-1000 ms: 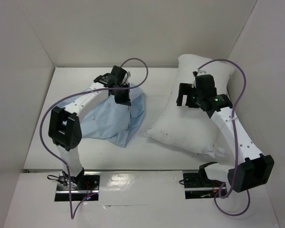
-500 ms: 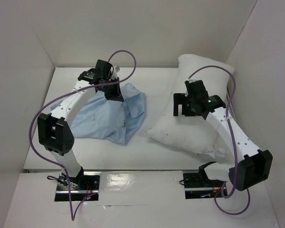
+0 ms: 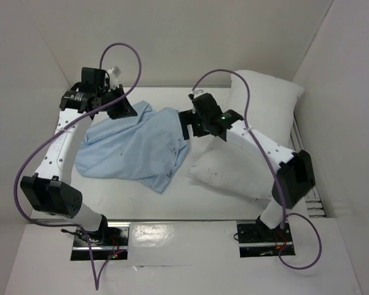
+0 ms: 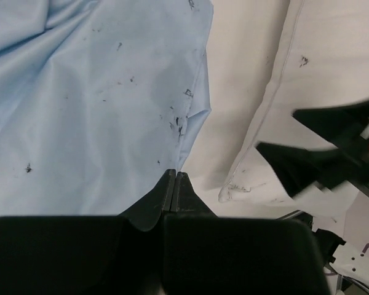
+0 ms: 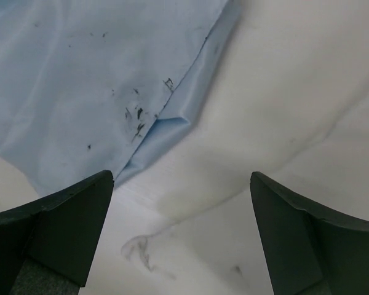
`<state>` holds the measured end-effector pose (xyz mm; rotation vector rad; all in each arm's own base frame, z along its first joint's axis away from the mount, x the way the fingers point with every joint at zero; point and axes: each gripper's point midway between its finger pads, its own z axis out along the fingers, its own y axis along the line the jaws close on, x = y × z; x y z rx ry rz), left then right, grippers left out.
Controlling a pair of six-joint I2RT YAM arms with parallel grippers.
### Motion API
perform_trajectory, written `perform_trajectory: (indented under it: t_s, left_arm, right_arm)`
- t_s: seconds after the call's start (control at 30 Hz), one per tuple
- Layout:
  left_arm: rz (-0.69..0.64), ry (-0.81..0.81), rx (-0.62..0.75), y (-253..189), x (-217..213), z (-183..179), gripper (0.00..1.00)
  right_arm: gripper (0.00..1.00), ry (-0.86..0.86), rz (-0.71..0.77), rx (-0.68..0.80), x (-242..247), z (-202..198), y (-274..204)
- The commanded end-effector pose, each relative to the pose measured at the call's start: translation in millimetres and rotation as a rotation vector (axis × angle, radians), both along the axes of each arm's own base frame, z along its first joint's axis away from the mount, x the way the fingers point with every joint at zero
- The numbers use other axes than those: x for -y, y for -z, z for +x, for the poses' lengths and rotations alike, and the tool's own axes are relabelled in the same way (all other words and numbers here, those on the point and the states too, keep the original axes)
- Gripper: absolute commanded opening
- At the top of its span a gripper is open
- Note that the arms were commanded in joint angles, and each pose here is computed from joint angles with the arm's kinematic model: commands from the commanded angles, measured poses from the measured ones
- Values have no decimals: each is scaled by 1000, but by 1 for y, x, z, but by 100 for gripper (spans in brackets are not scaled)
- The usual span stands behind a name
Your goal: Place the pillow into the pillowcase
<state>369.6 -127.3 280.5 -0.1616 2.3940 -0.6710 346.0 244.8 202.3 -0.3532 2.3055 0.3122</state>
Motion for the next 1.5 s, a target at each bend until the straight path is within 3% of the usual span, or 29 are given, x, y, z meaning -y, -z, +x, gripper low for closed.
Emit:
perform_trajectory:
  t_s: [0.0,0.13,0.23,0.27,0.33,0.43,0.47,0.6,0.83,1.13,1.3,1.47]
  left_arm:
    - [-18,34,73,-28,-3,-9,0]
    - [18,82,1,3,14,-16,0]
    - [75,109,-71,38,34,-17,2]
    - [95,120,-85,45,40,-17,7]
    - [163,148,-123,71,62,-17,43]
    - [241,167,-185,105,84,-17,65]
    - [249,174,-180,111,90,-14,67]
    - [272,176,-224,152,116,-5,65]
    - [368,169,-217,193,149,20,63]
    - [428,145,-268,226,141,21,56]
    - [458,123,-279,239,136,23,47]
    - [469,125,-298,249,135,21,46]
  right_arm:
    - [99,-45,24,26,-23,46,15]
    - [99,-81,185,-69,-30,68,16]
    - [98,-29,303,-59,-4,77,7]
    - [97,-18,311,-40,3,76,2]
    - [97,34,322,4,26,73,-16]
    - [96,121,244,5,57,55,-11]
    - [96,149,231,2,68,52,-8]
    - [96,287,228,17,105,29,-6]
    - [96,370,221,38,143,2,-19]
    - [96,376,204,41,154,1,-20]
    - [96,387,196,25,157,1,-15]
    - [96,387,196,25,157,1,-15]
